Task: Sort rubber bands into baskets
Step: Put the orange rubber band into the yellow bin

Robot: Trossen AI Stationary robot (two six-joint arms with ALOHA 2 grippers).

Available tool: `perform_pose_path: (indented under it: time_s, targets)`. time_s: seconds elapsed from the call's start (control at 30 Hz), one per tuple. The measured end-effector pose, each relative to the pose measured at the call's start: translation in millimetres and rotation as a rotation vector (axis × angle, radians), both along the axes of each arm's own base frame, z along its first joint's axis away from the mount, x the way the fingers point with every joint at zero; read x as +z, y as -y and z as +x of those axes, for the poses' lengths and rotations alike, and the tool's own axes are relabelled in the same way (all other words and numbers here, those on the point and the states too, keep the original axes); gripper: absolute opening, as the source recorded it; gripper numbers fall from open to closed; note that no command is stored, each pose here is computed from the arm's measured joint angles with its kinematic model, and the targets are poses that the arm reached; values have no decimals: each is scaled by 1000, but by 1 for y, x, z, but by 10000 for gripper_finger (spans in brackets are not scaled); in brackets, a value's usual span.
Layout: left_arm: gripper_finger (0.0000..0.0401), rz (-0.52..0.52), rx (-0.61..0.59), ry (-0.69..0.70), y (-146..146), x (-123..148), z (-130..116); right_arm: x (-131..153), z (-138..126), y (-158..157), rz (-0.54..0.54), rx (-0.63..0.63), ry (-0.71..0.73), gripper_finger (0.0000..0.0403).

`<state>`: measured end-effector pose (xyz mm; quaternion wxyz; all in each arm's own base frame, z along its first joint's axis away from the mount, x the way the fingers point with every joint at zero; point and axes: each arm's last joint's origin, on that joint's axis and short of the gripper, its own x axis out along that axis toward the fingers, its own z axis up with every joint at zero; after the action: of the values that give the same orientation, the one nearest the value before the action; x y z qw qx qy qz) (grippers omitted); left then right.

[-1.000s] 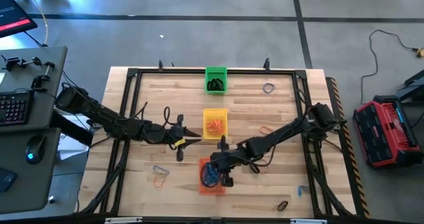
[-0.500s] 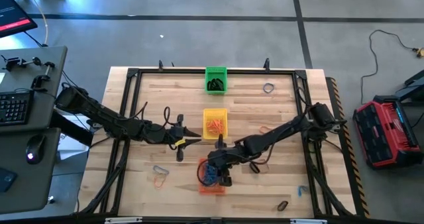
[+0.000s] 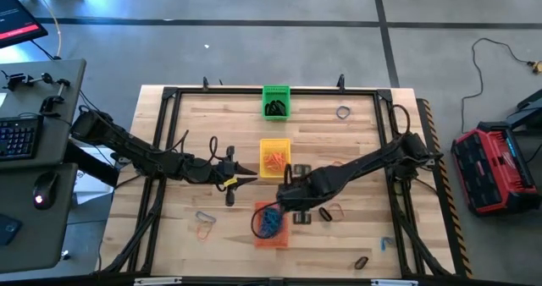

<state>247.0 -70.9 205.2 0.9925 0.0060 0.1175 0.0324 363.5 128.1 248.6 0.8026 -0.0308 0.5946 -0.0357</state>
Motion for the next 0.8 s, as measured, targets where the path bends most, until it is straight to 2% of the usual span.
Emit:
perform_pose_path:
  time_s: [0.1, 0.2, 0.33, 0.57, 0.8]
  targets:
    - [55, 0, 0, 0, 0, 0, 0, -4, -13, 14, -101, -56, -60, 165]
    - [55, 0, 0, -1, 0, 0, 0, -19, -30, 34, -109, -133, -88, 165]
    - [55, 0, -1, -1, 0, 0, 0, -40, -61, 65, -59, -262, -72, 165]
    - [55, 7, -2, 0, 0, 0, 0, -71, -122, 120, -34, -577, -77, 165]
    - [55, 0, 0, -1, 0, 0, 0, -108, -142, 141, 63, -621, -40, 165]
